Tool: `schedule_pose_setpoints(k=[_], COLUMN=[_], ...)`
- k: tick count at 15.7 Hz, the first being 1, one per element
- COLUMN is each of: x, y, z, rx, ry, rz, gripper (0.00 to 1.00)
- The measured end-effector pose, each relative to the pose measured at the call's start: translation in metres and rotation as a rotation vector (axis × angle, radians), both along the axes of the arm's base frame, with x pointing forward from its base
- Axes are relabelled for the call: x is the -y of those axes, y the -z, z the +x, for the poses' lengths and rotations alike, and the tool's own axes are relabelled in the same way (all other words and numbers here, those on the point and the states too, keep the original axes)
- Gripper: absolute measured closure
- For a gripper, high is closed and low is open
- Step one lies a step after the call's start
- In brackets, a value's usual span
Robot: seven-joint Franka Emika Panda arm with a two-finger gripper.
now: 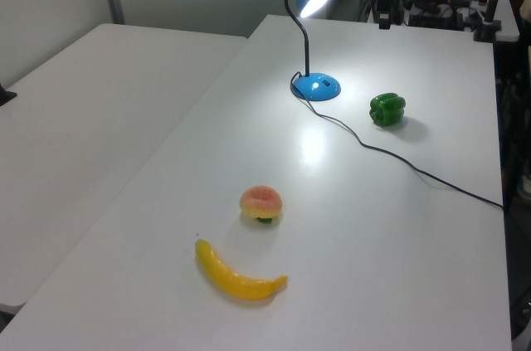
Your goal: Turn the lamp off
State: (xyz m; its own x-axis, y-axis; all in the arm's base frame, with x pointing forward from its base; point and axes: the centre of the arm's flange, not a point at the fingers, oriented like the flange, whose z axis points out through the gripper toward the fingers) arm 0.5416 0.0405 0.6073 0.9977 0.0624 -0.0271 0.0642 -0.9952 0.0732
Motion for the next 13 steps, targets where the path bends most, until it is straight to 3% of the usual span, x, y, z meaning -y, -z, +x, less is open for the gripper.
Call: schedule_pose_setpoints(k=[10,12,13], x=[0.0001,0.0002,0.0003], y=[0.0000,0.0000,0.0000], z=[0.0000,0.0000,0.0000], rx=[0.000,0.000,-0.001], ry=[-0.002,-0.004,-0.009], rz=[0.000,0.000,0.000], gripper=[0.01,0.04,0.13])
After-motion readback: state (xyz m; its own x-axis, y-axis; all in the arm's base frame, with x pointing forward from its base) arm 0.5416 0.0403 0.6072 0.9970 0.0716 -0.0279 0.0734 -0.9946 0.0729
